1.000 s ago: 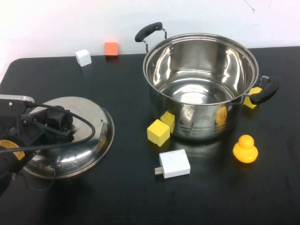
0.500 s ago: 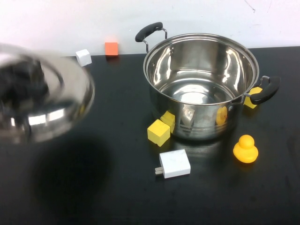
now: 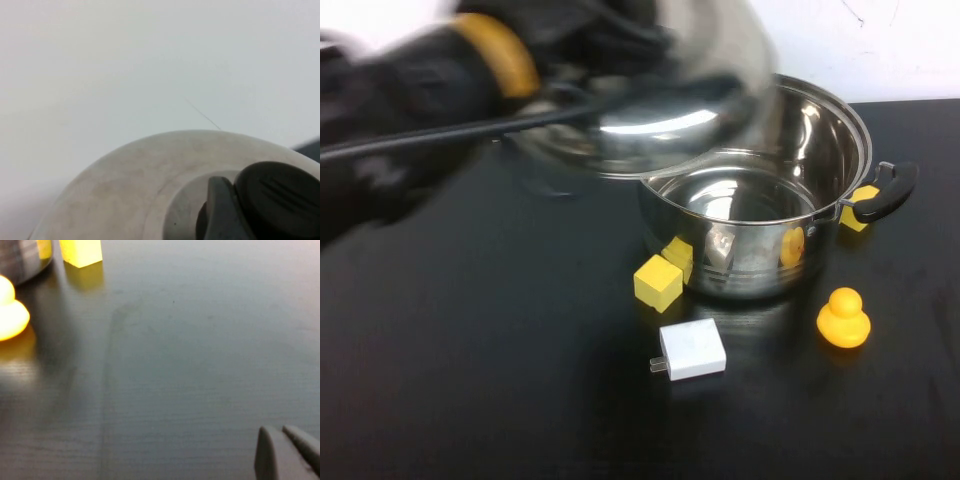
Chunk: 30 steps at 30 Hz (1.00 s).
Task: Cover the pot
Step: Place the pot lid on the pot
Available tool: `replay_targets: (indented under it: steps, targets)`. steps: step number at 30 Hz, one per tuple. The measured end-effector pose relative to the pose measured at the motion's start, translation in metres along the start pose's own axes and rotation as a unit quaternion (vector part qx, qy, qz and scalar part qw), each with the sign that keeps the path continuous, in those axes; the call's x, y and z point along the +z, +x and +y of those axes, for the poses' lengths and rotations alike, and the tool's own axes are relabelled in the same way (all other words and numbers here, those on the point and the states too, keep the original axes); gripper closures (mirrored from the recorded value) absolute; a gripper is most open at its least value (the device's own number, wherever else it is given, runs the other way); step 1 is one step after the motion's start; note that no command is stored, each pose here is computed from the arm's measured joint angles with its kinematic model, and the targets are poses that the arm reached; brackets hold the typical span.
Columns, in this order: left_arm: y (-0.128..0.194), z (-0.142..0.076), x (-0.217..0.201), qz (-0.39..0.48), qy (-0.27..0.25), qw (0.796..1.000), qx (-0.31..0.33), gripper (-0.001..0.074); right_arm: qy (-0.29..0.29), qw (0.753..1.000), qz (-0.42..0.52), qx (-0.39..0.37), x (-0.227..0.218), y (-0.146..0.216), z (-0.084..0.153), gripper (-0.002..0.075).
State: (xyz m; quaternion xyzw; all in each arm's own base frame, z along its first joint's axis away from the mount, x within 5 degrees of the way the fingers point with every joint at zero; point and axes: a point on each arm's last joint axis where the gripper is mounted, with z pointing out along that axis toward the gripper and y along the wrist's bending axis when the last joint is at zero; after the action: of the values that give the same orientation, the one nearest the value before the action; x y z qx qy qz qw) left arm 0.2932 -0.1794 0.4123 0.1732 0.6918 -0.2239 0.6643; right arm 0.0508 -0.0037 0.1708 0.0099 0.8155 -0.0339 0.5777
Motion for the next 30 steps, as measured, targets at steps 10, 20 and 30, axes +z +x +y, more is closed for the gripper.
replay_targets:
  steps: [10,20,30]
  targets:
    - [0.042,-0.027,0.08,0.056,0.028,0.998,0.023,0.0401,0.0,1.0,0.0,0.0,0.0,0.0,0.0,0.0728]
    - [0.07,-0.034,0.102,0.081,0.037,0.996,-0.008,0.0401,0.0,1.0,0.0,0.0,0.0,0.0,0.0,0.0728]
    - [0.077,-0.047,0.107,0.081,0.06,0.995,0.022,0.0401,0.0,1.0,0.0,0.0,0.0,0.0,0.0,0.0728]
